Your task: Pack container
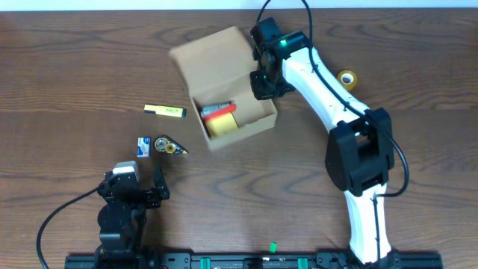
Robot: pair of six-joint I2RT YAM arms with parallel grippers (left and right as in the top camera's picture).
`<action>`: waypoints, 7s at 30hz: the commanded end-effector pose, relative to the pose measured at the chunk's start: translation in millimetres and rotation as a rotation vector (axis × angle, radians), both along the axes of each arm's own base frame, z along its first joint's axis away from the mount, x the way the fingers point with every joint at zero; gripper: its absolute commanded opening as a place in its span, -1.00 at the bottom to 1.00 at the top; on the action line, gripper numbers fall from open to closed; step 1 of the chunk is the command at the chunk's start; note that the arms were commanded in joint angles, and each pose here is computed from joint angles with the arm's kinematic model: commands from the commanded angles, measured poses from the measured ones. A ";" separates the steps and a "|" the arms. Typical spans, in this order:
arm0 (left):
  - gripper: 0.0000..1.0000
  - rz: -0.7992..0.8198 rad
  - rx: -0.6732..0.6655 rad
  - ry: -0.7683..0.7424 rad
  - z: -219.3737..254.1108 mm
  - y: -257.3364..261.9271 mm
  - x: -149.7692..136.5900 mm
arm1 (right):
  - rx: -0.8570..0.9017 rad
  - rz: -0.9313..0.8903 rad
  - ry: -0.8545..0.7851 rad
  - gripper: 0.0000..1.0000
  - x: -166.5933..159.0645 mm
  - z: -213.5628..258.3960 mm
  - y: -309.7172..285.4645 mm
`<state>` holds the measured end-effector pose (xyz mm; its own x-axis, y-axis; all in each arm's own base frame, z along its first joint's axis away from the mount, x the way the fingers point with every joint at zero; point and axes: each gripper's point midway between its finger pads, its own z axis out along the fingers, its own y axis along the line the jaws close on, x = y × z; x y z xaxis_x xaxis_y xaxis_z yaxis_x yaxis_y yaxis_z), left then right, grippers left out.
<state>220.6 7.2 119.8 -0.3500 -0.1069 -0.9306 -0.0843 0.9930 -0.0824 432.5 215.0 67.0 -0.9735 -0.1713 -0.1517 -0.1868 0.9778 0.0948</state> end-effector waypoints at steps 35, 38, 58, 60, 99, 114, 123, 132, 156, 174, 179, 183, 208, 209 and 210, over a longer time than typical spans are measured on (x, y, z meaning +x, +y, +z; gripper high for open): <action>0.91 0.014 0.016 0.020 -8.9 3.5 -0.7 | -0.342 -0.284 0.116 0.04 -44.7 24.8 -89.1; 0.91 0.014 0.016 0.020 -8.9 3.5 -0.7 | -0.337 -0.316 0.111 0.33 -43.9 24.7 -88.7; 0.91 0.014 0.016 0.020 -8.9 3.5 -0.7 | -0.300 -0.701 -0.198 0.74 -51.6 176.2 -136.4; 0.91 0.014 0.016 0.020 -8.9 3.5 -0.7 | -0.300 -0.745 -0.199 0.76 -49.2 176.2 -146.8; 0.90 0.014 0.016 0.020 -8.9 3.5 -0.7 | 0.000 -1.067 0.007 0.88 24.3 13.1 -217.3; 0.91 0.014 0.016 0.020 -8.9 3.5 -0.7 | 0.114 -1.169 -0.030 0.86 65.3 -32.3 -247.0; 0.91 0.014 0.016 0.020 -8.9 3.5 -0.7 | 0.181 -1.179 0.000 0.82 74.4 -50.9 -237.2; 0.91 0.014 0.016 0.020 -8.9 3.5 -0.7 | 0.211 -1.247 0.092 0.72 65.1 -68.1 -235.0; 0.90 0.014 0.016 0.020 -8.9 3.5 -0.7 | 0.228 -1.388 0.245 0.49 40.4 -79.4 -244.2; 0.91 0.014 0.016 0.020 -8.9 3.5 -0.7 | 0.113 -1.229 0.083 0.57 65.0 -34.0 -251.0; 0.90 0.014 0.016 0.020 -8.9 3.5 -0.7 | 0.094 -1.182 0.103 0.79 59.7 -33.8 -241.4; 0.91 0.014 0.016 0.020 -8.9 3.5 -0.7 | 0.079 -1.163 0.077 0.98 62.6 -33.5 -250.7; 0.90 0.014 0.016 0.020 -8.9 3.5 -0.7 | 0.088 -0.832 -0.046 0.98 88.6 -23.3 -257.3; 0.90 0.014 0.016 0.020 -8.9 3.5 -0.7 | 0.088 -0.789 -0.036 0.97 86.5 -23.8 -251.5; 0.90 0.014 0.016 0.019 -8.9 3.5 -0.7 | 0.086 -0.762 -0.025 0.98 84.1 -24.3 -247.8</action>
<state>220.6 7.2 119.8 -0.3500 -0.1069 -0.9306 -0.0843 0.9930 -0.0824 513.6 -48.6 40.8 -0.7273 0.6698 -0.1495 0.6460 0.7417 0.1803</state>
